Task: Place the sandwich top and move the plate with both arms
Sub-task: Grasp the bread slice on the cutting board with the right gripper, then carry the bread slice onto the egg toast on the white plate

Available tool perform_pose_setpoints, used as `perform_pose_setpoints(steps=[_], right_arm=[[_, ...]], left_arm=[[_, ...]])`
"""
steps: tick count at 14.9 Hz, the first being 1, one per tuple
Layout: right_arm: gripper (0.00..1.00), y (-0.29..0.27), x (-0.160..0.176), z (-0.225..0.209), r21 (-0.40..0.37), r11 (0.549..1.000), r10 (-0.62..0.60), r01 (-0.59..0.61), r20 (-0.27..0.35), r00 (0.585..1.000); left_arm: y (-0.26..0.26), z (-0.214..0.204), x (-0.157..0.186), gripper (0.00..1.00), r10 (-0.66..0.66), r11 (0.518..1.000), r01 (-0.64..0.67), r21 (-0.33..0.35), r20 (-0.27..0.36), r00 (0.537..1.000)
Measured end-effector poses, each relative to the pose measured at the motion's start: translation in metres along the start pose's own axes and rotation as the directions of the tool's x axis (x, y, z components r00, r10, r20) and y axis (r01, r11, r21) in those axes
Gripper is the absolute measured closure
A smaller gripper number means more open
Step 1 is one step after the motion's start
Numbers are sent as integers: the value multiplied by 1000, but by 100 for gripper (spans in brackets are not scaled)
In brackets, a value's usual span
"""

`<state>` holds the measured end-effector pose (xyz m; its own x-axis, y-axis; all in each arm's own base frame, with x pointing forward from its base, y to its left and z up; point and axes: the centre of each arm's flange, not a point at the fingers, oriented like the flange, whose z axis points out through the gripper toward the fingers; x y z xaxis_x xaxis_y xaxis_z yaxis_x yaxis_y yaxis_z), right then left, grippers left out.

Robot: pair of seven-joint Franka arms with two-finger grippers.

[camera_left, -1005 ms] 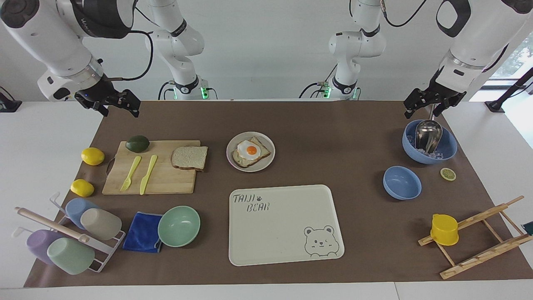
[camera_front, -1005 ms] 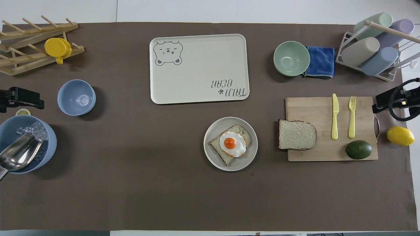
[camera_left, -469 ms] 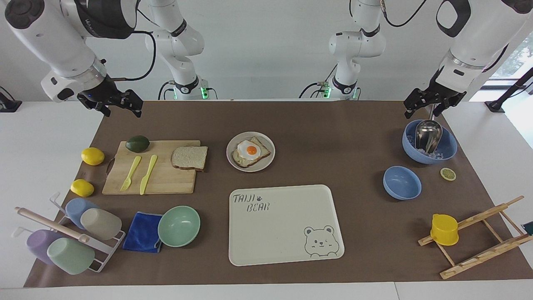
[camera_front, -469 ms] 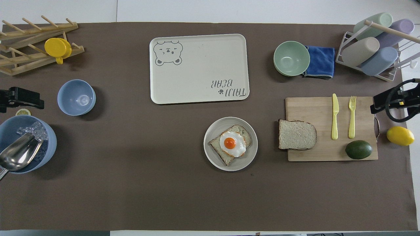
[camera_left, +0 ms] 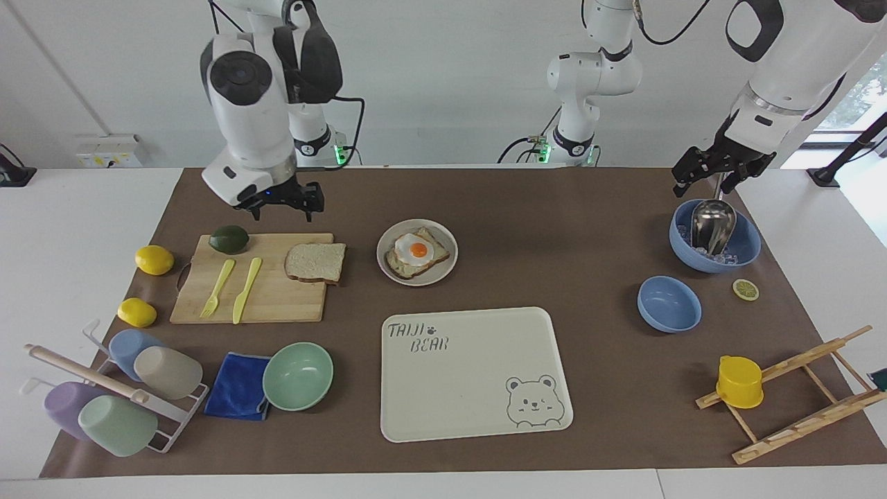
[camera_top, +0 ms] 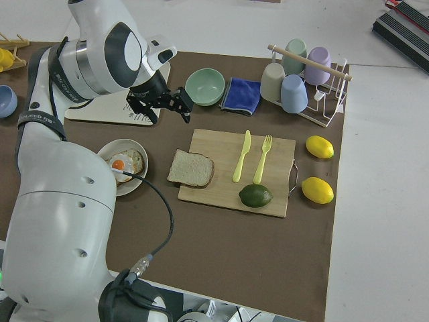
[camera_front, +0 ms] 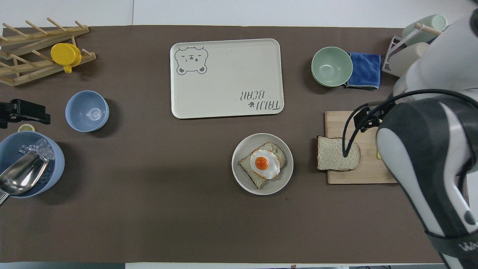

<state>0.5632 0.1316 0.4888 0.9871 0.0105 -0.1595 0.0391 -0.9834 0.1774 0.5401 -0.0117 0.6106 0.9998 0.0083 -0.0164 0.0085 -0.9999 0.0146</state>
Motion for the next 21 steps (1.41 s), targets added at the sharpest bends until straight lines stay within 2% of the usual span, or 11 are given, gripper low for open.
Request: perform_pose_setpoints(steps=[2,3,6,14,18,21], right_arm=[[0,-38,2,55,-53,998,18,-19,-27,999],[0,-55,-3,77,-105,994,15,-21,-49,999],[0,-89,-20,114,-238,971,11,-32,-90,996],[0,-103,-18,182,-260,962,66,-82,-71,995],[0,-103,-23,195,-262,962,61,-76,-64,996],[0,-101,-25,202,-294,954,37,-55,-69,997]], left_arm=[[0,0,0,0,0,1000,0,0,0,1000],[0,0,0,0,0,1000,0,0,0,1000],[0,0,0,0,0,1000,0,0,0,1000],[0,0,0,0,0,1000,0,0,0,1000],[0,0,0,0,0,1000,0,0,0,1000],[0,0,0,0,0,1000,0,0,0,1000]])
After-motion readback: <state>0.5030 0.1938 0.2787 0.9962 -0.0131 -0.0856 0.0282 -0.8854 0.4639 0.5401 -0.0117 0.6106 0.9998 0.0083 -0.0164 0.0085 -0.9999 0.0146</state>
